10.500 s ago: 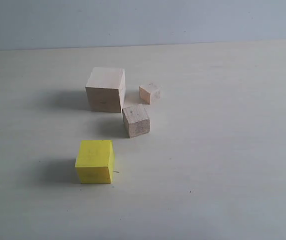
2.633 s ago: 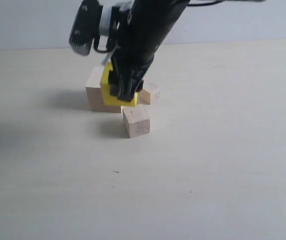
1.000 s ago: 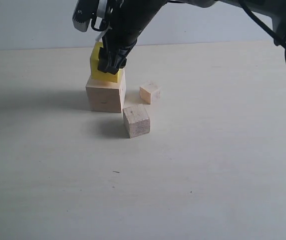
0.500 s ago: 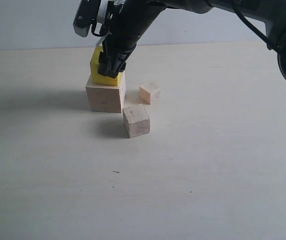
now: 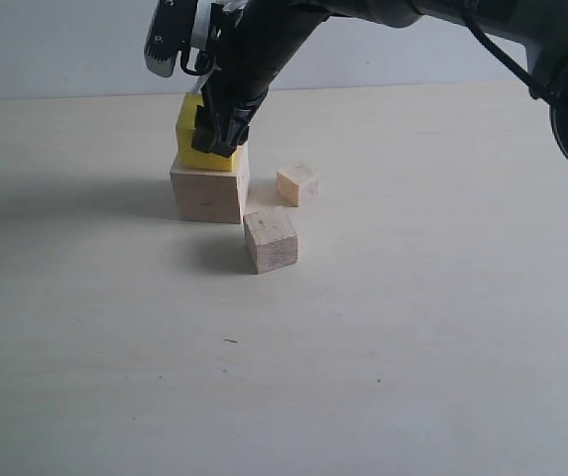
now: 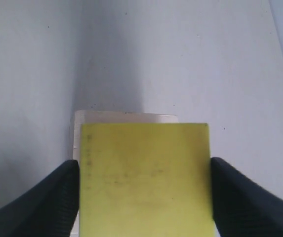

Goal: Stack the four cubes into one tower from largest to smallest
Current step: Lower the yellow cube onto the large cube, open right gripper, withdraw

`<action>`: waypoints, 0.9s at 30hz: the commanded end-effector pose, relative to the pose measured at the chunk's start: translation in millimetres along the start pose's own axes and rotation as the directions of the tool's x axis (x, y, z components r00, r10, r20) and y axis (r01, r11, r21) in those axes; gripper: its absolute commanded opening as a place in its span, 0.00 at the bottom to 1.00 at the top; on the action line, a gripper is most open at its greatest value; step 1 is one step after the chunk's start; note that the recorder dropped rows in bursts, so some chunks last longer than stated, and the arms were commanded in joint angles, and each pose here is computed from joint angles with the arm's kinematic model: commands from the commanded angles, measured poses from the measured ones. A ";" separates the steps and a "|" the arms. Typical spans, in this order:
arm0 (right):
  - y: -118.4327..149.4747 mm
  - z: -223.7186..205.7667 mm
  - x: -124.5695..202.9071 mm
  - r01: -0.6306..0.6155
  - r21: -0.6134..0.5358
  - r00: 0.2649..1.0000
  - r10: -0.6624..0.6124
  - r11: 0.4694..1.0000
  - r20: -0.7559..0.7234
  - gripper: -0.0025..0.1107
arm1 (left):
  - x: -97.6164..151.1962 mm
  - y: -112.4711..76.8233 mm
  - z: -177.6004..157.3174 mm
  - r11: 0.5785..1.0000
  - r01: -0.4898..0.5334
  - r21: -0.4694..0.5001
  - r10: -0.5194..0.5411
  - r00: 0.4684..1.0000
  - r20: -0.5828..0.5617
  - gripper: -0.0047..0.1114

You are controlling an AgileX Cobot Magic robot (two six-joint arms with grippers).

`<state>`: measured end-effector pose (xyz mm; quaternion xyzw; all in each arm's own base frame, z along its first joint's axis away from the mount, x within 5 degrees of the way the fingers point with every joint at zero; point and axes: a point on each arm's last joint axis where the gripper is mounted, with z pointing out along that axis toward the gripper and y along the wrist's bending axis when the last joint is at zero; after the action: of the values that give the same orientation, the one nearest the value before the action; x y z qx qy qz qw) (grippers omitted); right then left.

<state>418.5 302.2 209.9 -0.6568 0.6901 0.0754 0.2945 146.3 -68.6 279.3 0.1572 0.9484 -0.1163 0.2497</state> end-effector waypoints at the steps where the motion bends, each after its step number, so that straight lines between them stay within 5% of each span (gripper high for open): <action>1: -2.4 -4.2 -2.7 0.003 0.010 1.000 -0.003 1.000 0.018 0.62 | -1.1 -0.6 1.1 1.000 -0.006 0.003 0.006 1.000 0.008 0.04; 27: -3.3 -5.4 -5.4 -0.038 0.018 0.998 0.038 0.999 0.044 0.71 | -1.1 -0.6 1.1 1.000 -0.015 0.003 0.015 1.000 0.008 0.04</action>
<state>418.8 303.8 212.4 -0.6491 0.6918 0.0834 0.3052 146.2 -68.7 279.4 0.1584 0.9481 -0.1168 0.2497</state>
